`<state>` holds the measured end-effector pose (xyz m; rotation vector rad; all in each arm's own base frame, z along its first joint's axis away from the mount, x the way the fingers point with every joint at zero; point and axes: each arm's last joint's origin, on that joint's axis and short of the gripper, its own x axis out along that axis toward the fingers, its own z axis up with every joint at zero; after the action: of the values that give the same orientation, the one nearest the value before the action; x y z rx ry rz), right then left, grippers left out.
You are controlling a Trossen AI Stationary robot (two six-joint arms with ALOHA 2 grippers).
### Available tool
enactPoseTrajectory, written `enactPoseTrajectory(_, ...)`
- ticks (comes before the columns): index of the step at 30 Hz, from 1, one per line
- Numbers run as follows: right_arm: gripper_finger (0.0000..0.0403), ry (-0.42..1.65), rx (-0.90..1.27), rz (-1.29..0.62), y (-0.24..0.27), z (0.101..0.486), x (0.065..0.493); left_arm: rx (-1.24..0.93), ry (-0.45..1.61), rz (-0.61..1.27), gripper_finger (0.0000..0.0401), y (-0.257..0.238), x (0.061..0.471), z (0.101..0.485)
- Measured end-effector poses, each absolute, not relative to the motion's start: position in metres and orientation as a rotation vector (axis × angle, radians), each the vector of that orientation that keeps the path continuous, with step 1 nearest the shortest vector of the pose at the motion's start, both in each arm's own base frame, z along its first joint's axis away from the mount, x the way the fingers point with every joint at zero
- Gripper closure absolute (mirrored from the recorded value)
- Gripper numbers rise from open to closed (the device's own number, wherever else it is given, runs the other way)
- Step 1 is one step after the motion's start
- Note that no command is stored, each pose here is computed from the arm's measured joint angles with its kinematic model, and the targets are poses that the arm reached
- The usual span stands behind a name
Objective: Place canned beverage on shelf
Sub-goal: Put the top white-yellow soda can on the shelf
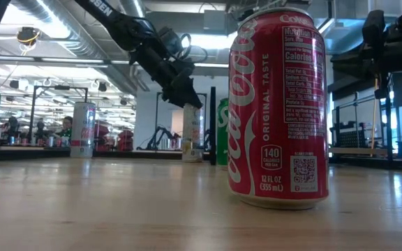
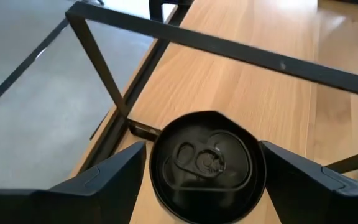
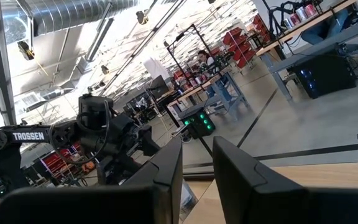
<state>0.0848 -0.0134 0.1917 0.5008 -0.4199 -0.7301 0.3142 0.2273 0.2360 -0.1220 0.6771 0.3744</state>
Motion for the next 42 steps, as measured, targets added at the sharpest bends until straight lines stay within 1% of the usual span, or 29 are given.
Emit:
enactPoseTrajectory(2, 0.0327, -0.42, 0.501, -0.73, -0.013, 0.192, 0.085, -0.119, 0.68, 0.387, 0.012, 0.228, 0.314, 0.236)
enactPoseTrajectory(8, 0.0327, -0.418, 0.5, -0.731, -0.013, 0.191, 0.085, -0.121, 0.677, 0.38, 0.0178, 0.228, 0.314, 0.236)
enactPoseTrajectory(10, 0.0327, -0.412, 0.496, -0.732, -0.013, 0.191, 0.085, -0.123, 0.675, 0.378, 0.0189, 0.227, 0.314, 0.236)
enactPoseTrajectory(14, 0.0327, -0.406, 0.493, -0.733, -0.013, 0.19, 0.085, -0.125, 0.677, 0.379, 0.0189, 0.226, 0.312, 0.239)
enactPoseTrajectory(17, 0.0327, -0.406, 0.493, -0.734, -0.013, 0.19, 0.085, -0.126, 0.703, 0.393, 0.0189, 0.224, 0.309, 0.254)
enactPoseTrajectory(26, 0.0327, -0.407, 0.493, -0.733, -0.013, 0.19, 0.085, -0.016, 0.693, 0.366, 0.0187, 0.214, 0.298, 0.355)
enactPoseTrajectory(29, 0.0327, -0.407, 0.494, -0.733, -0.013, 0.19, 0.085, 0.034, 0.622, 0.356, 0.0186, 0.21, 0.295, 0.39)
enactPoseTrajectory(31, 0.0327, -0.407, 0.493, -0.733, -0.013, 0.19, 0.085, 0.045, 0.578, 0.347, 0.0185, 0.209, 0.294, 0.404)
enactPoseTrajectory(34, 0.0327, -0.406, 0.493, -0.733, -0.013, 0.19, 0.085, 0.037, 0.511, 0.322, 0.0185, 0.209, 0.295, 0.416)
enactPoseTrajectory(37, 0.0327, -0.406, 0.493, -0.733, -0.013, 0.19, 0.085, 0.042, 0.414, 0.258, 0.0185, 0.205, 0.303, 0.424)
enactPoseTrajectory(42, 0.0327, -0.404, 0.492, -0.734, -0.013, 0.19, 0.085, 0.029, 0.348, 0.151, 0.0184, 0.198, 0.328, 0.416)
